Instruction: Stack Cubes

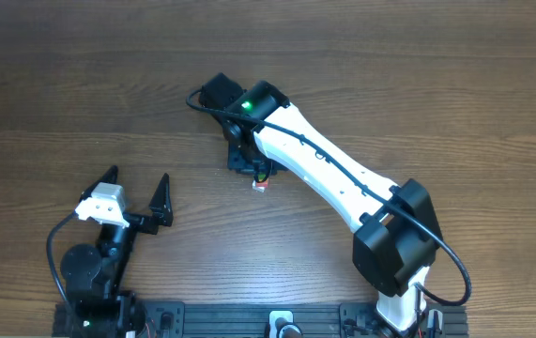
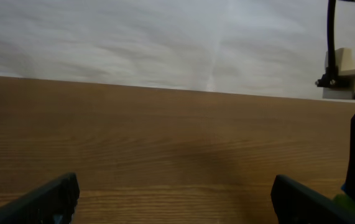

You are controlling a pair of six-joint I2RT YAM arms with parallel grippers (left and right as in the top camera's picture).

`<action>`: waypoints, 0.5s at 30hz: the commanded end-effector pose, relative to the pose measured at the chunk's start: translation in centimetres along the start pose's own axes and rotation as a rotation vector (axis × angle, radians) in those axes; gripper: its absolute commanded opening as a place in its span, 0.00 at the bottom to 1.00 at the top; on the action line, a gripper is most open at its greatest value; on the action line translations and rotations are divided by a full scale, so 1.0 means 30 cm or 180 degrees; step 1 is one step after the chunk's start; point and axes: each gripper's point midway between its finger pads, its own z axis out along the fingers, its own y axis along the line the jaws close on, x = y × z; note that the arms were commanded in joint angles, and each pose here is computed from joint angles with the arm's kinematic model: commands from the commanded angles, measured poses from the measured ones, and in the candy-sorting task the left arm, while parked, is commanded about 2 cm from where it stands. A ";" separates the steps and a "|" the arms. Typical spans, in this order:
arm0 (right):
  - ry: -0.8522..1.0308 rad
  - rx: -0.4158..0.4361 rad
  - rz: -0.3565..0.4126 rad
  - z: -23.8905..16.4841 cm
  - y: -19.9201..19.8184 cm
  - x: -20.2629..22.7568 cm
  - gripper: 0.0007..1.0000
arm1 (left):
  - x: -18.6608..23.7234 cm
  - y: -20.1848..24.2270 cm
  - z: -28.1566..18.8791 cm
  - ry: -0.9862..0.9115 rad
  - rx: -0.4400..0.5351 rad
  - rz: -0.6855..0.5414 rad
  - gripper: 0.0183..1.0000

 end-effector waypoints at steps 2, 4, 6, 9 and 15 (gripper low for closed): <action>-0.0008 -0.0012 0.0052 0.009 0.010 -0.021 0.01 | 0.004 -0.001 0.000 -0.0002 0.0000 0.0049 1.00; -0.0004 -0.0008 0.0051 0.010 0.009 -0.021 0.01 | 0.004 0.000 0.000 -0.0001 0.0000 0.0047 1.00; 0.0001 -0.0003 0.0051 0.012 0.007 -0.019 0.01 | 0.004 0.000 0.000 -0.0001 0.0000 0.0047 1.00; 0.0003 -0.0001 0.0051 0.012 0.007 -0.019 0.01 | 0.004 0.000 0.000 -0.0001 0.0000 0.0048 1.00; 0.0004 0.0000 0.0051 0.013 0.007 -0.018 0.06 | 0.004 -0.001 0.000 -0.0002 0.0000 0.0049 1.00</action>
